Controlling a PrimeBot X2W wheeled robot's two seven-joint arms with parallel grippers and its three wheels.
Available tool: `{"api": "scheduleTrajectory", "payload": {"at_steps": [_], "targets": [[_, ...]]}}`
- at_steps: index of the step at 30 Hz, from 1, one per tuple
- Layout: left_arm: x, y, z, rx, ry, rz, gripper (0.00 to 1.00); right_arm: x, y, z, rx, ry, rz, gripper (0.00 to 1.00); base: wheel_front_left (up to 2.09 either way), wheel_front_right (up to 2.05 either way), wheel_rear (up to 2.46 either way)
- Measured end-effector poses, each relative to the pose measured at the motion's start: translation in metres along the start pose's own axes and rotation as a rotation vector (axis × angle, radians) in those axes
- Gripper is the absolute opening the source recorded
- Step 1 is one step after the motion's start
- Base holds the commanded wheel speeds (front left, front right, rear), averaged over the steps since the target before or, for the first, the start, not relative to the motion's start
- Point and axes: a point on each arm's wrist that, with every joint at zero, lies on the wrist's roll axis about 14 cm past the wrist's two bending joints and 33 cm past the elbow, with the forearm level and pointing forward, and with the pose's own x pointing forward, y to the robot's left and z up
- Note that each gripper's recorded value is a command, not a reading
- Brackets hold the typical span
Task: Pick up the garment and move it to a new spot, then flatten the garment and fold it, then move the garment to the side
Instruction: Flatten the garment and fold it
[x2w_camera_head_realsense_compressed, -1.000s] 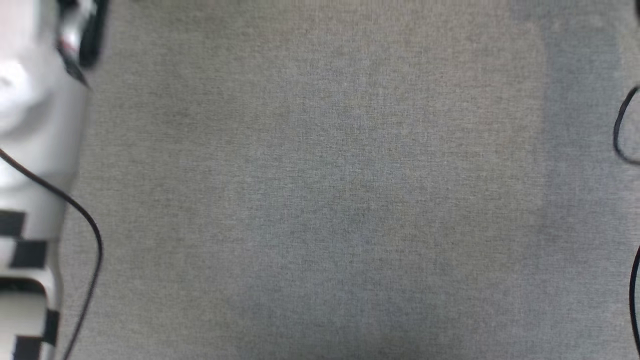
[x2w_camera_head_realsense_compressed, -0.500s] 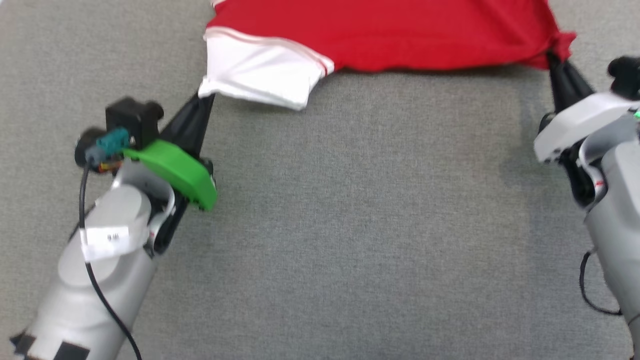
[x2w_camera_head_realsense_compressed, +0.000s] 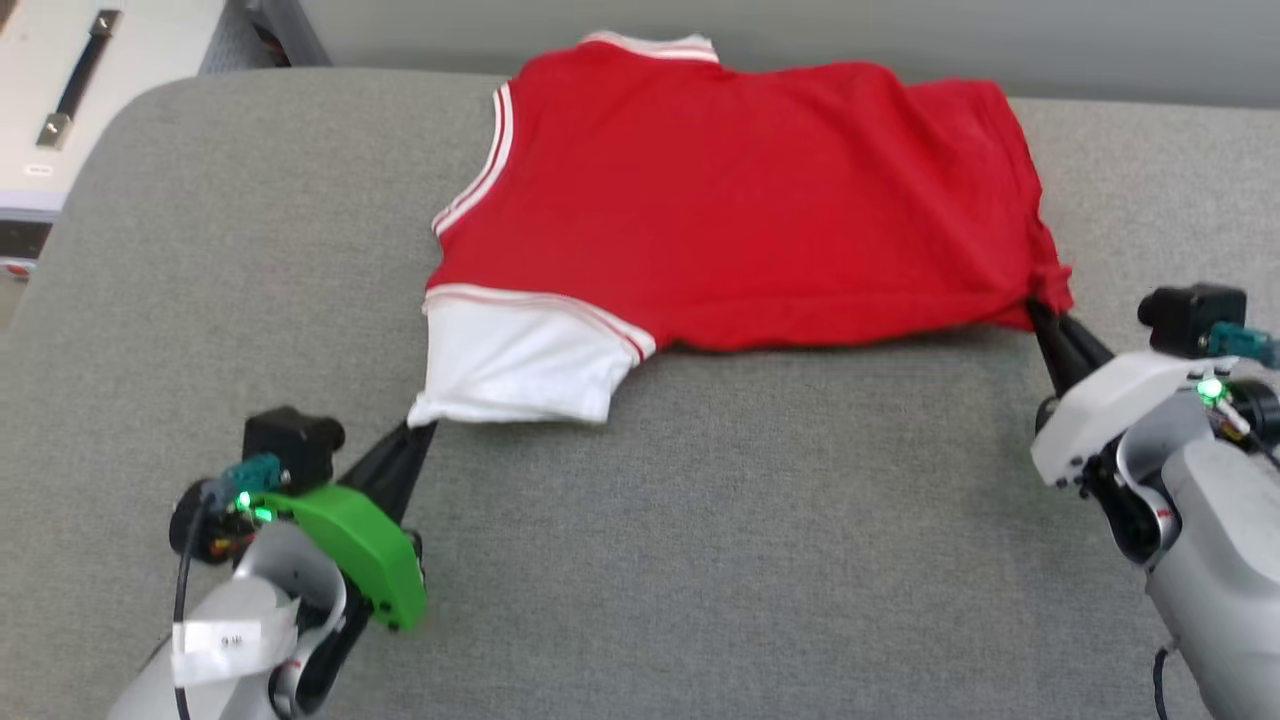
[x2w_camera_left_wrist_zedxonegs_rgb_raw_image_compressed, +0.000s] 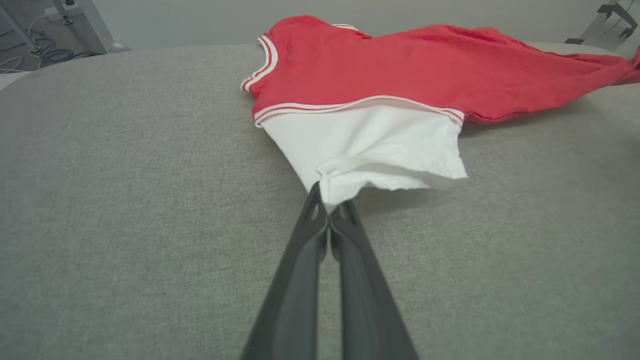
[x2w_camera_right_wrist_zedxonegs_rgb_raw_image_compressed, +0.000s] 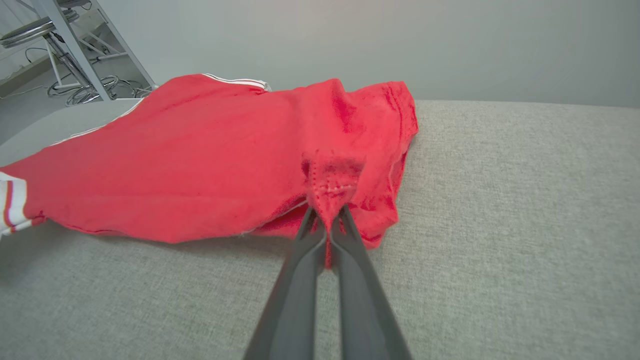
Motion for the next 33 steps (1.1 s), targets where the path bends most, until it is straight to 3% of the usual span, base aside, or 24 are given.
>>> {"api": "scheduleTrajectory", "payload": {"at_steps": [19, 33], "targets": [[-0.107, -0.048, -0.038, -0.081, 0.158, -0.103, 0.00, -0.101, 0.004, -0.068, 0.156, 0.233, -0.039, 0.00, 0.00, 0.00, 0.00], [-0.157, -0.072, -0.066, -0.143, 0.334, -0.192, 0.00, -0.173, 0.012, -0.091, 0.261, 0.343, -0.022, 0.00, 0.00, 0.00, 0.00]]}}
